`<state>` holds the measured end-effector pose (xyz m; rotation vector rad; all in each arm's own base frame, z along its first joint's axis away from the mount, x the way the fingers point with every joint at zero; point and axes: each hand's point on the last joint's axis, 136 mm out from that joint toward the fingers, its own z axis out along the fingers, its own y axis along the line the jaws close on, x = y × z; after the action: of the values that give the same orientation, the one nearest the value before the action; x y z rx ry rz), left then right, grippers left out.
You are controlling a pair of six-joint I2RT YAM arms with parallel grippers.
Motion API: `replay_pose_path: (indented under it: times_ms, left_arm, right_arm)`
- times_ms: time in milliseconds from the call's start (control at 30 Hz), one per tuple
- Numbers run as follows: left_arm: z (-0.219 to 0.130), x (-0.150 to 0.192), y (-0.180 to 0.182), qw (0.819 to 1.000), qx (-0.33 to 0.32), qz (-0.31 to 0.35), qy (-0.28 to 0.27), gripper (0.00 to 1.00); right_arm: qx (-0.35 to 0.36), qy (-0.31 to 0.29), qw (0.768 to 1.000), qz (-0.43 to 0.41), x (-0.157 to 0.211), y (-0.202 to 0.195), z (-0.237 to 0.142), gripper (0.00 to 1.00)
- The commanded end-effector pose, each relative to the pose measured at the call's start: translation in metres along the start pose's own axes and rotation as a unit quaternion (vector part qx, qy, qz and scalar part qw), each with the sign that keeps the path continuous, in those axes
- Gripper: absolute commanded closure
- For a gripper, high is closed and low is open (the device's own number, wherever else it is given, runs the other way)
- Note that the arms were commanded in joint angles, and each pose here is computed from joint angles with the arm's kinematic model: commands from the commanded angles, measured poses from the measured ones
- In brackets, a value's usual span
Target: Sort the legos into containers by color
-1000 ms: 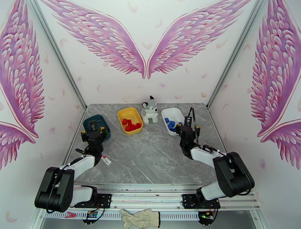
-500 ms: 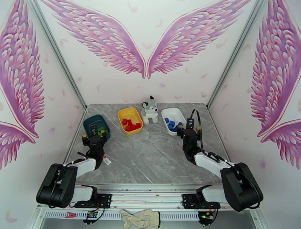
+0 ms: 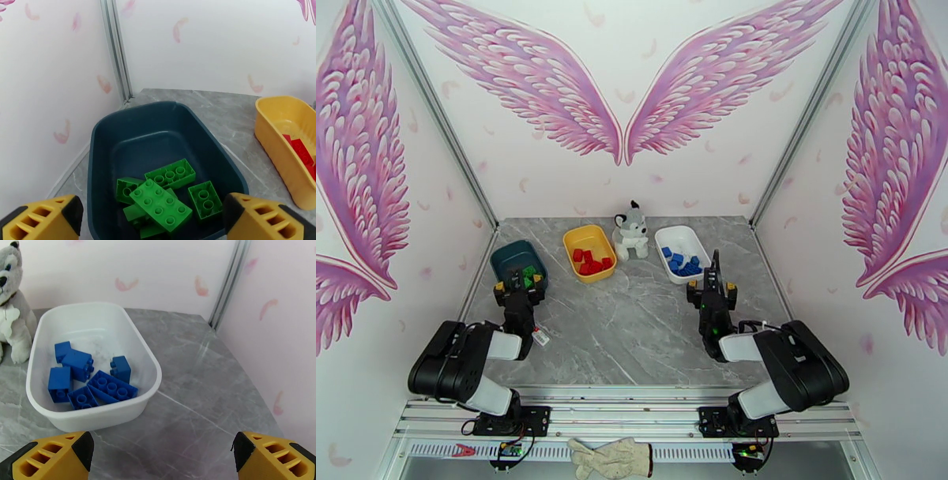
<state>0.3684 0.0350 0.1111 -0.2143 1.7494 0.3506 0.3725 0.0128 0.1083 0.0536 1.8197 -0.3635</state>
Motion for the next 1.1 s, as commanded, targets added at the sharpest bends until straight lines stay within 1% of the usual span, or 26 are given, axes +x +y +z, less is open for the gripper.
replay_pose_path:
  times_ms: [0, 33, 67, 133, 167, 200, 233, 300, 367, 400, 533, 600, 833, 867, 900, 933, 1067]
  left_arm:
    - [0.003, -0.016, -0.005, 1.0, 0.015, -0.007, -0.024, 0.01]
    - [0.005, -0.017, -0.007, 1.0, 0.017, -0.005, -0.022, 0.01]
    - [0.007, -0.017, -0.009, 1.0, 0.02, -0.002, -0.016, 0.01]
    - [0.009, -0.016, -0.009, 1.0, 0.022, -0.003, -0.011, 0.01]
    - [0.01, -0.016, -0.009, 1.0, 0.022, -0.002, -0.009, 0.01]
    - [0.011, -0.016, -0.009, 1.0, 0.022, -0.003, -0.006, 0.01]
    - [0.013, -0.015, -0.008, 1.0, 0.021, -0.005, -0.002, 0.01]
    - [0.02, -0.014, -0.004, 1.0, 0.017, -0.015, 0.012, 0.01]
    - [0.024, -0.011, 0.001, 0.999, 0.029, -0.034, 0.025, 0.01]
    - [0.024, -0.011, 0.002, 0.999, 0.03, -0.035, 0.024, 0.01]
    - [0.024, -0.011, 0.002, 0.999, 0.03, -0.034, 0.025, 0.01]
    - [0.024, -0.011, 0.002, 0.999, 0.03, -0.035, 0.023, 0.01]
    - [0.024, -0.012, 0.002, 0.999, 0.028, -0.033, 0.023, 0.01]
    - [0.024, -0.011, 0.002, 0.999, 0.028, -0.033, 0.024, 0.01]
    - [0.024, -0.011, 0.001, 0.999, 0.029, -0.033, 0.023, 0.01]
    - [0.024, -0.011, 0.001, 0.999, 0.029, -0.033, 0.024, 0.01]
    - [0.024, -0.011, 0.002, 0.999, 0.028, -0.033, 0.024, 0.01]
  right_arm:
    - [-0.044, -0.044, 0.998, 0.032, -0.026, 0.004, 0.004, 0.01]
    - [-0.063, -0.043, 0.996, 0.037, -0.024, 0.006, 0.005, 0.0]
    - [-0.095, -0.031, 0.994, 0.045, -0.014, 0.011, 0.007, 0.01]
    - [-0.089, -0.055, 0.994, 0.04, -0.018, 0.012, 0.012, 0.01]
    - [-0.101, -0.024, 0.994, 0.038, -0.015, 0.016, 0.015, 0.01]
    - [-0.111, -0.006, 0.993, 0.041, -0.012, 0.017, 0.019, 0.01]
    - [-0.107, -0.012, 0.993, 0.05, -0.013, 0.014, 0.024, 0.0]
    - [-0.115, 0.01, 0.991, 0.062, -0.009, 0.01, 0.026, 0.01]
    - [-0.113, 0.0, 0.992, 0.063, -0.01, 0.009, 0.027, 0.01]
    - [-0.113, 0.007, 0.992, 0.063, -0.009, 0.008, 0.027, 0.01]
    - [-0.111, 0.003, 0.992, 0.062, -0.009, 0.008, 0.026, 0.01]
    - [-0.095, 0.0, 0.993, 0.065, -0.01, 0.004, 0.026, 0.01]
    - [-0.097, 0.002, 0.993, 0.063, -0.01, 0.005, 0.026, 0.01]
    - [-0.112, 0.002, 0.992, 0.059, -0.011, 0.01, 0.026, 0.01]
    - [-0.149, 0.002, 0.988, 0.049, -0.013, 0.023, 0.025, 0.01]
    - [-0.161, 0.007, 0.986, 0.049, -0.011, 0.025, 0.025, 0.01]
    - [-0.165, 0.007, 0.985, 0.052, -0.011, 0.023, 0.025, 0.01]
